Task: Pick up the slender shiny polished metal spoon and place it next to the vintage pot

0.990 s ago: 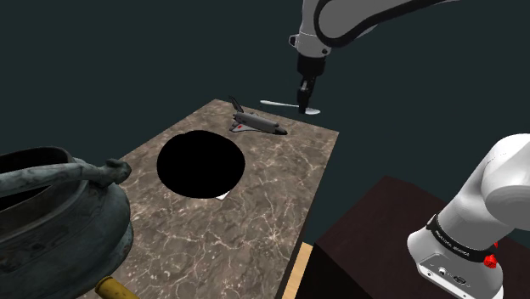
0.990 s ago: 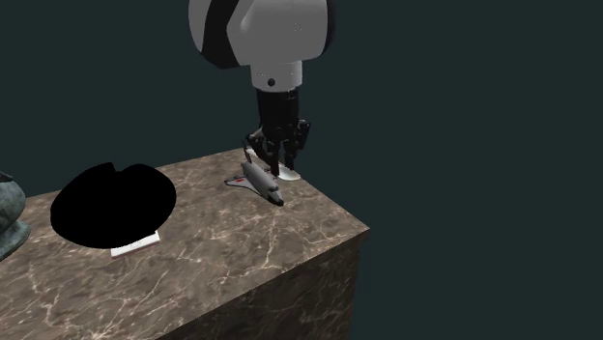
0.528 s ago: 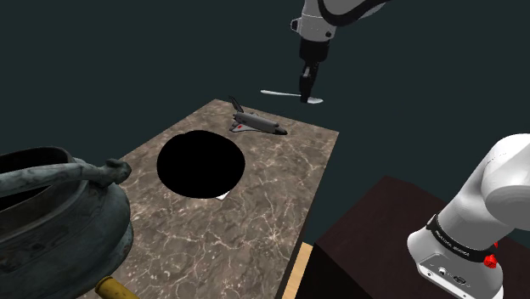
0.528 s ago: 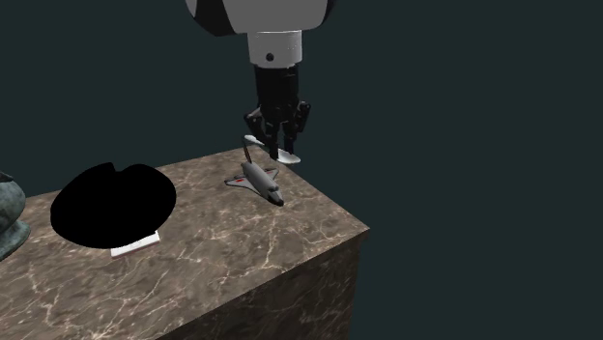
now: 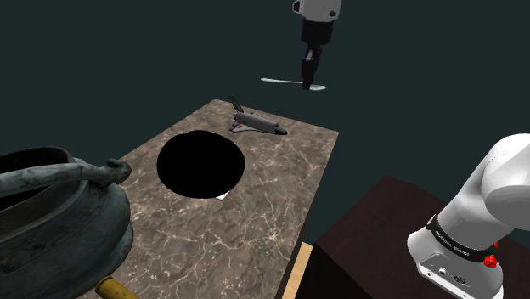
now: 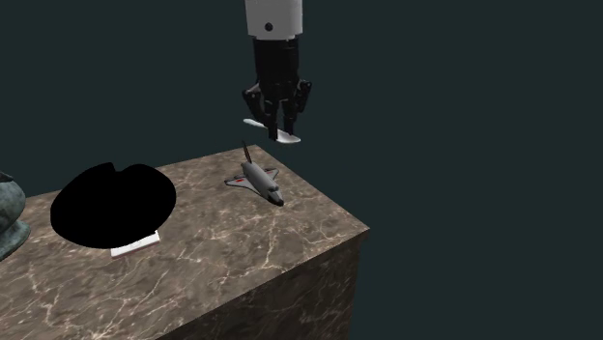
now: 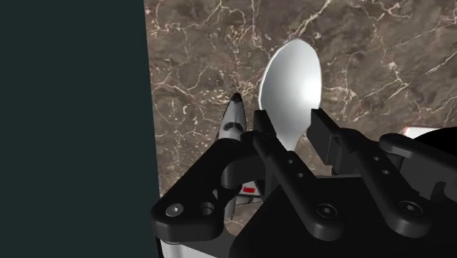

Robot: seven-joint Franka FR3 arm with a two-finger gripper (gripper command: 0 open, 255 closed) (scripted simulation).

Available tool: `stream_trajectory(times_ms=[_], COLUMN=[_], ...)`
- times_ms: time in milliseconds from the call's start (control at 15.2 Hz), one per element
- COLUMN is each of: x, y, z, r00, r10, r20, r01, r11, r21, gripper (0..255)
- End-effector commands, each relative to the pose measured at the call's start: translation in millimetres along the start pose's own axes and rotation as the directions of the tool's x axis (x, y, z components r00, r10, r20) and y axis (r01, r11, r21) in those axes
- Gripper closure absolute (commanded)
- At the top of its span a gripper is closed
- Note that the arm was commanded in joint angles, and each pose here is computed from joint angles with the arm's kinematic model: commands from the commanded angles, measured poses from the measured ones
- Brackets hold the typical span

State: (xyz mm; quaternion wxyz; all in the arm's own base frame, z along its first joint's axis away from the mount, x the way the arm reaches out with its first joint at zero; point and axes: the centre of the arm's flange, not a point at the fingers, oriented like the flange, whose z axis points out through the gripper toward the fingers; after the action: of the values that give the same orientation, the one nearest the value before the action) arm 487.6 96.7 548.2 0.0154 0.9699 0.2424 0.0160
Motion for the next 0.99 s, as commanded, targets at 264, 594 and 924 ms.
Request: stream_trajectory(times_ms=[264, 594, 924], x=[1.2, 1.8, 2.4], y=[1.3, 2.3, 3.3], z=[-31.8, -58.2, -84.6], r00=[1.0, 1.0, 1.0], r10=[0.0, 0.0, 0.0], r20=[0.0, 0.0, 0.0], r01=[0.0, 0.0, 0.0], r11=[1.0, 1.0, 1.0], r21=[0.0, 0.0, 0.0], gripper=[255, 255, 255])
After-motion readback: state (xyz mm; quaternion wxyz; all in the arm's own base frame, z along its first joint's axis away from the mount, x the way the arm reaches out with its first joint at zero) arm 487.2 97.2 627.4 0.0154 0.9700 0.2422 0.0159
